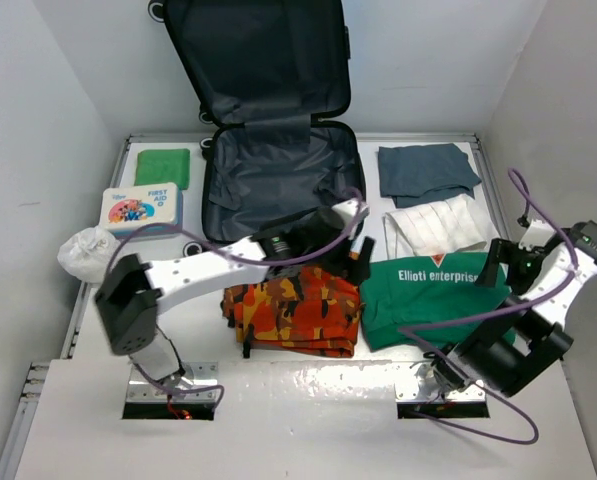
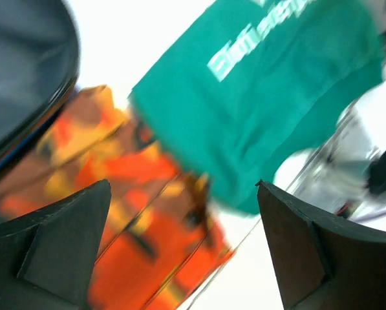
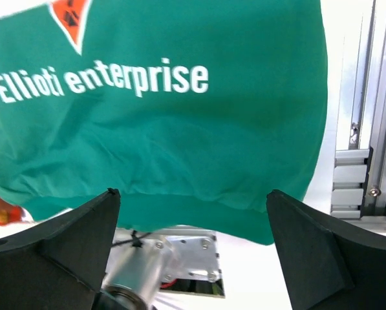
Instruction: Pack the luggage
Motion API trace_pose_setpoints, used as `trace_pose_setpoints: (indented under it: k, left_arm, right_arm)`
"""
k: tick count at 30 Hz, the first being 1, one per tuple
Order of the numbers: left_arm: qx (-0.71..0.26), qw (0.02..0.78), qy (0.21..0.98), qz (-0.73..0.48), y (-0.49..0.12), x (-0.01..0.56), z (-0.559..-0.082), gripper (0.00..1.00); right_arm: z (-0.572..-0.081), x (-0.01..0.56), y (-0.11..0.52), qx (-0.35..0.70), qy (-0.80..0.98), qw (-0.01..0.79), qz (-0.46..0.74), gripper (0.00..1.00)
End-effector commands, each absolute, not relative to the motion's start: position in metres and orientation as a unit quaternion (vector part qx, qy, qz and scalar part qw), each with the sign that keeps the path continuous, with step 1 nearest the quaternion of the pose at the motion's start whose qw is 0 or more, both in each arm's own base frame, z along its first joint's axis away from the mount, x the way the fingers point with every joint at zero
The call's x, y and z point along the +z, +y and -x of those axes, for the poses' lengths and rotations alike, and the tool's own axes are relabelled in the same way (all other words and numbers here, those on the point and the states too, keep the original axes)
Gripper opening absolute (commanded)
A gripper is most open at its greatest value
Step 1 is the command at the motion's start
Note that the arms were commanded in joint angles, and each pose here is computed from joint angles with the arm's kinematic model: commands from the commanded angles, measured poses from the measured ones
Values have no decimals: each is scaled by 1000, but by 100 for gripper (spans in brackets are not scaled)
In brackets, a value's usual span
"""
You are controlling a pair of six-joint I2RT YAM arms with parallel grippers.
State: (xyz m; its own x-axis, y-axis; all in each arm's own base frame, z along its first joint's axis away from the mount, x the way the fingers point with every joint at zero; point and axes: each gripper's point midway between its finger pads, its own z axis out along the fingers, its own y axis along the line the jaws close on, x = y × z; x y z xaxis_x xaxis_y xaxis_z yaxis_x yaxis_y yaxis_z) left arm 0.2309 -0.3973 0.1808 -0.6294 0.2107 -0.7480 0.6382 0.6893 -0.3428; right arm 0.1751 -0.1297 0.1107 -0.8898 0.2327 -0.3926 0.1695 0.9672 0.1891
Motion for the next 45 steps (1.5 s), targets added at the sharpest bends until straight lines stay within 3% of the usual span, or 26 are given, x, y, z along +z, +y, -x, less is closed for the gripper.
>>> trace_pose_setpoints:
  k: [1, 13, 29, 35, 40, 45]
  left_arm:
    - [-364, 360, 834, -204, -440, 212, -246, 100]
    - [-394, 260, 871, -135, -496, 140, -247, 100]
    - [-328, 166, 929, -46, -481, 55, -239, 100]
    - [-250, 198, 948, 6, -453, 41, -250, 100]
    - [-204, 253, 946, 5, -456, 64, -241, 100]
    - [-207, 257, 944, -2, -464, 70, -225, 100]
  right_arm:
    - [-174, 110, -144, 78, 973, 208, -62, 94]
    - [-183, 70, -175, 113, 978, 166, -51, 97]
    - [-166, 6, -170, 105, 987, 122, -29, 99]
    - [-166, -9, -152, 91, 988, 120, -14, 99]
    - [-168, -13, -146, 95, 989, 113, -12, 99]
    - [-171, -13, -144, 100, 988, 119, -15, 99]
